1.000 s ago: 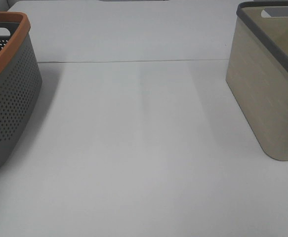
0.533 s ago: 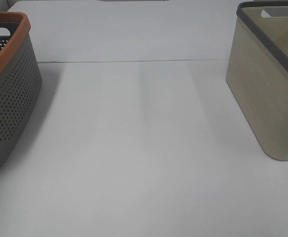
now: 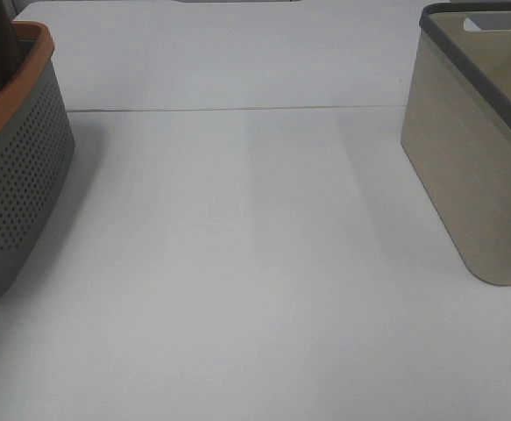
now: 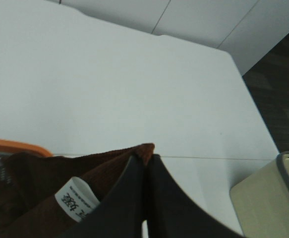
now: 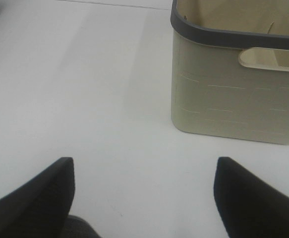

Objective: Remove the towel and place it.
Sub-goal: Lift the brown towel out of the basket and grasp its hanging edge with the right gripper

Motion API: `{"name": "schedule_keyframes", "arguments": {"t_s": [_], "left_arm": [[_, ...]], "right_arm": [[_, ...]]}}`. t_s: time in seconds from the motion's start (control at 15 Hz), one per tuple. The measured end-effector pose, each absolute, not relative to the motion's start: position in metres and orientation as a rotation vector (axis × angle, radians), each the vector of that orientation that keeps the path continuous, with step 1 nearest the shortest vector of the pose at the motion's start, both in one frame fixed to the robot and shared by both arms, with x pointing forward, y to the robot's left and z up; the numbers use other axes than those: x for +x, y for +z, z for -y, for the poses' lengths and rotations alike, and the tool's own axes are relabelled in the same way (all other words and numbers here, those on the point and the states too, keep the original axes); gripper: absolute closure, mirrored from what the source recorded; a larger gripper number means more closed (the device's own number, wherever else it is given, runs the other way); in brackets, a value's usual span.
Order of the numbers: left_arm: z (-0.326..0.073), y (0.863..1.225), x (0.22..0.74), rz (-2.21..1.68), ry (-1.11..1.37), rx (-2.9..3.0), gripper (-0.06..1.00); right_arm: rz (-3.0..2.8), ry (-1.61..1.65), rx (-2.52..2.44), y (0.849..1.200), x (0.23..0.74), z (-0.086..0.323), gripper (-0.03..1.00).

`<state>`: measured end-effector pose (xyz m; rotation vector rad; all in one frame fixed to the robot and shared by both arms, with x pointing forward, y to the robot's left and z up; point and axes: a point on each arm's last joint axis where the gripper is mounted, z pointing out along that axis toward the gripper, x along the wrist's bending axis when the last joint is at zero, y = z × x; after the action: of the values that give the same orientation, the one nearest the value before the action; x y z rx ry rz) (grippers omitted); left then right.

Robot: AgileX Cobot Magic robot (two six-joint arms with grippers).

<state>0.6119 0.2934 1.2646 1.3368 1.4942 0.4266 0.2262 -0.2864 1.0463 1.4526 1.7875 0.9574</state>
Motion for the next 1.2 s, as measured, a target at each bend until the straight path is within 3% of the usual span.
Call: {"name": "schedule_keyframes", "arguments": {"t_s": [0.4,0.8,1.2], "left_arm": [[-0.205,1.286,0.611,-1.211,0.416,1.257,0.94],[-0.147,1.3,0.595,-1.038,0.394,1.191,0.94],[-0.097,1.269,0.605,-1.02,0.321,1.289,0.94]], "right_arm": [[-1.786,0.958,1.455,1.046,0.226,0.286,0.23],[-1.85,1.017,1.515,1.048,0.235,0.28,0.34],[-1.892,1.169,1.475,1.057,0.245,0.269,0.4]]}}
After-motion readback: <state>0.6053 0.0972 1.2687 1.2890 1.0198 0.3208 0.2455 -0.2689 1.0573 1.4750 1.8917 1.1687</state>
